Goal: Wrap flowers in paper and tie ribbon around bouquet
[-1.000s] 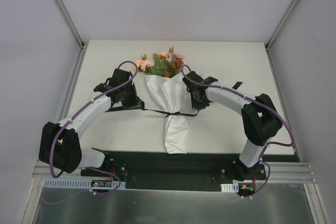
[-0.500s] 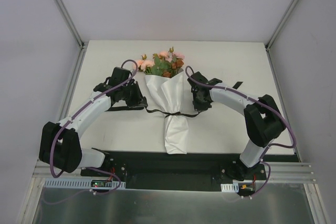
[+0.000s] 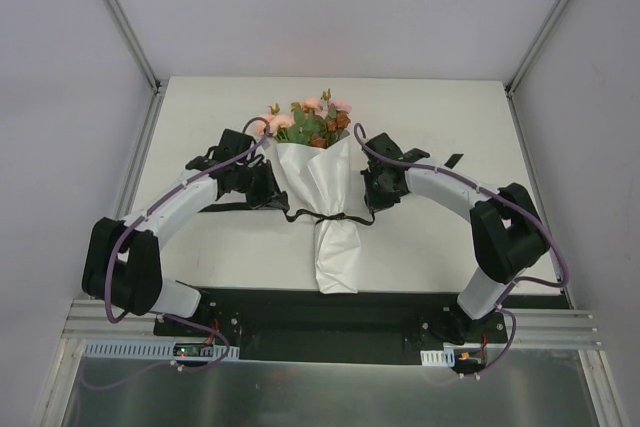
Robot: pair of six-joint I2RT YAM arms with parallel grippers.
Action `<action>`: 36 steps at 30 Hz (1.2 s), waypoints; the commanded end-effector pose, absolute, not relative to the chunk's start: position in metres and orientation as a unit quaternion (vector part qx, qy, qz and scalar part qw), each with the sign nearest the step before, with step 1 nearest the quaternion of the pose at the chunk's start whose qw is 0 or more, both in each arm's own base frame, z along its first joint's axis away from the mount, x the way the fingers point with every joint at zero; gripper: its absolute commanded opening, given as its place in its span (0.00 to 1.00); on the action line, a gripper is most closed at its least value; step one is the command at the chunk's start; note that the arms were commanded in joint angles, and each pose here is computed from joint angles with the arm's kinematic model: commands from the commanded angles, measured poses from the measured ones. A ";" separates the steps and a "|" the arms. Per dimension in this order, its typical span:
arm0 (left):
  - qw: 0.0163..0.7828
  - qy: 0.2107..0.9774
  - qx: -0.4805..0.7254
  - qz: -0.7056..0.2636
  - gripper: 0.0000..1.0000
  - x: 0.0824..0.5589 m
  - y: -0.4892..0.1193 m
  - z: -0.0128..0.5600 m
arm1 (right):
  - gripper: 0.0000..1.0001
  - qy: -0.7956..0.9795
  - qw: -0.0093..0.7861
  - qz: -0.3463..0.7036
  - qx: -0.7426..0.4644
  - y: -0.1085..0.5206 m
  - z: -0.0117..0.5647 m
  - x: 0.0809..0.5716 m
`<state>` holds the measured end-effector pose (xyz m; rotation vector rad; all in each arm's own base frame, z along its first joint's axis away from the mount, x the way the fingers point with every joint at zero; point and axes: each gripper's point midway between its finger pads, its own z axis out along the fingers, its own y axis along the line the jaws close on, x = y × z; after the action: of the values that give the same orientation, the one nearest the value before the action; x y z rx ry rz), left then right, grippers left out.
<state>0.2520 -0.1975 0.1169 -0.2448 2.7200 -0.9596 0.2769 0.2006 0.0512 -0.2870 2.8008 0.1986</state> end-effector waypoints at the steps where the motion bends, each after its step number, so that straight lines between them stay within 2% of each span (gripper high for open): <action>1: 0.097 0.902 0.017 -0.420 0.00 0.241 -0.244 0.147 | 0.02 0.964 0.155 0.179 -0.122 0.232 0.076 0.274; 2: 0.090 0.901 0.030 -0.424 0.00 0.236 -0.252 0.148 | 0.07 0.964 0.154 0.186 -0.115 0.231 0.078 0.274; 3: 0.084 0.899 0.034 -0.429 0.00 0.234 -0.257 0.151 | 0.28 0.965 0.156 0.197 -0.081 0.221 0.085 0.279; 6: 0.079 0.890 0.052 -0.446 0.00 0.226 -0.273 0.161 | 0.63 0.965 0.176 0.193 0.007 0.177 0.094 0.297; 9: 0.074 0.886 0.061 -0.453 0.00 0.225 -0.283 0.166 | 0.73 0.966 0.180 0.147 0.111 0.127 0.096 0.316; 11: 0.065 0.886 0.054 -0.457 0.00 0.223 -0.285 0.167 | 0.73 0.966 0.148 0.123 0.174 0.104 0.084 0.322; 12: 0.063 0.884 0.056 -0.459 0.00 0.222 -0.288 0.168 | 0.74 0.963 0.157 0.107 0.193 0.097 0.091 0.336; 14: 0.064 0.884 0.059 -0.460 0.00 0.222 -0.291 0.170 | 0.74 0.965 0.111 0.075 0.227 0.090 0.074 0.335; 17: 0.056 0.882 0.064 -0.463 0.00 0.223 -0.299 0.171 | 0.73 0.958 0.093 0.067 0.262 0.093 0.068 0.340; 20: 0.050 0.886 0.062 -0.457 0.00 0.227 -0.302 0.164 | 0.68 0.947 0.098 0.063 0.300 0.091 0.057 0.342; 23: 0.041 0.889 0.059 -0.453 0.00 0.228 -0.304 0.157 | 0.62 0.944 0.087 0.056 0.312 0.092 0.048 0.341; 32: 0.033 0.895 0.056 -0.441 0.00 0.229 -0.303 0.143 | 0.60 0.937 0.100 0.034 0.332 0.082 0.029 0.351; 36: 0.028 0.894 0.059 -0.443 0.00 0.226 -0.303 0.141 | 0.50 0.939 0.103 0.023 0.327 0.077 0.018 0.359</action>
<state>0.2275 -0.2966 0.1318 0.1303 2.7925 -1.3330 0.3477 0.0859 0.0250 0.9454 2.8050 0.1199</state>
